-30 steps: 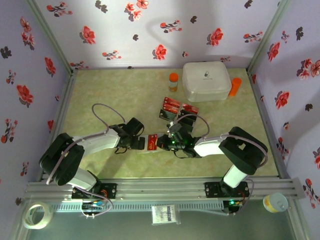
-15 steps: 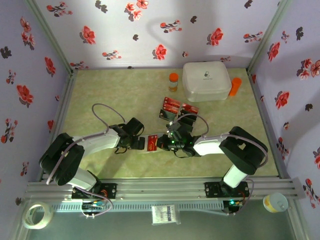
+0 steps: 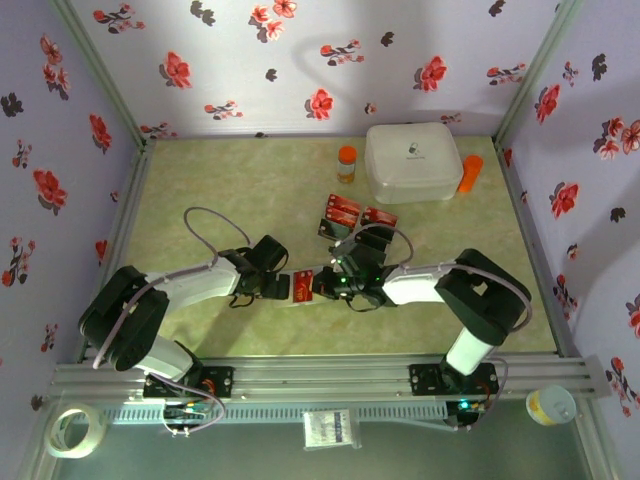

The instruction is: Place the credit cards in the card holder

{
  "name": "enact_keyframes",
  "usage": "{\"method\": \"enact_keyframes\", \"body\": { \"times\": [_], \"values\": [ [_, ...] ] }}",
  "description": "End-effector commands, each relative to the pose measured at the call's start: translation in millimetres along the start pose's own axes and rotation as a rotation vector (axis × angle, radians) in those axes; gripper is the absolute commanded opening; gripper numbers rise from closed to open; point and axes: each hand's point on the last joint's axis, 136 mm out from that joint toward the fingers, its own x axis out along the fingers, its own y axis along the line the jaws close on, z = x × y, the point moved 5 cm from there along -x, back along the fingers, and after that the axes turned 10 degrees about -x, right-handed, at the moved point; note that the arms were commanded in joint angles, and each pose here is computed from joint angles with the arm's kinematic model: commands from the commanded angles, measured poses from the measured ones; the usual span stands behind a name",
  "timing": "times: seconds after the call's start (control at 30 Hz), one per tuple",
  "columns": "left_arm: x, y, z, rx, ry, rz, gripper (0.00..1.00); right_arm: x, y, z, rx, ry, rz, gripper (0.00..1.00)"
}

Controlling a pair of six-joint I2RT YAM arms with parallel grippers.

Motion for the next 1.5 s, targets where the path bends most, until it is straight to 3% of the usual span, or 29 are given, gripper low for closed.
{"method": "enact_keyframes", "body": {
  "times": [0.0, 0.37, 0.6, 0.7, 0.83, 0.97, 1.1, 1.47],
  "values": [
    [5.8, 15.1, -5.5, 0.004, 0.023, 0.08, 1.0, 4.5, -7.6, -7.8, -0.006, 0.064, -0.033, 0.0],
    [-3.8, 9.8, 4.8, -0.002, 0.001, 0.058, 1.0, 13.1, -5.1, -6.5, -0.001, 0.09, -0.031, 0.0],
    [-10.0, 13.8, 8.4, -0.011, -0.005, 0.059, 1.0, -4.5, 3.0, -0.6, -0.056, 0.07, -0.06, 0.32],
    [-10.5, 19.7, 7.9, -0.027, -0.012, 0.058, 1.0, -17.2, 10.4, 5.4, -0.104, 0.057, -0.083, 0.4],
    [-6.8, 25.5, 4.9, -0.035, -0.005, 0.068, 1.0, -27.5, 18.9, 14.4, -0.16, 0.044, -0.115, 0.37],
    [-2.6, 27.5, 3.4, -0.037, 0.0, 0.074, 1.0, -25.1, 25.1, 21.7, -0.192, 0.056, -0.126, 0.23],
    [0.0, 27.0, 3.5, -0.032, 0.003, 0.076, 1.0, -14.5, 28.2, 24.0, -0.201, 0.075, -0.123, 0.15],
    [2.4, 26.2, 4.6, -0.028, 0.003, 0.075, 1.0, 13.1, 19.0, 15.8, -0.203, 0.133, -0.152, 0.08]
  ]
}}
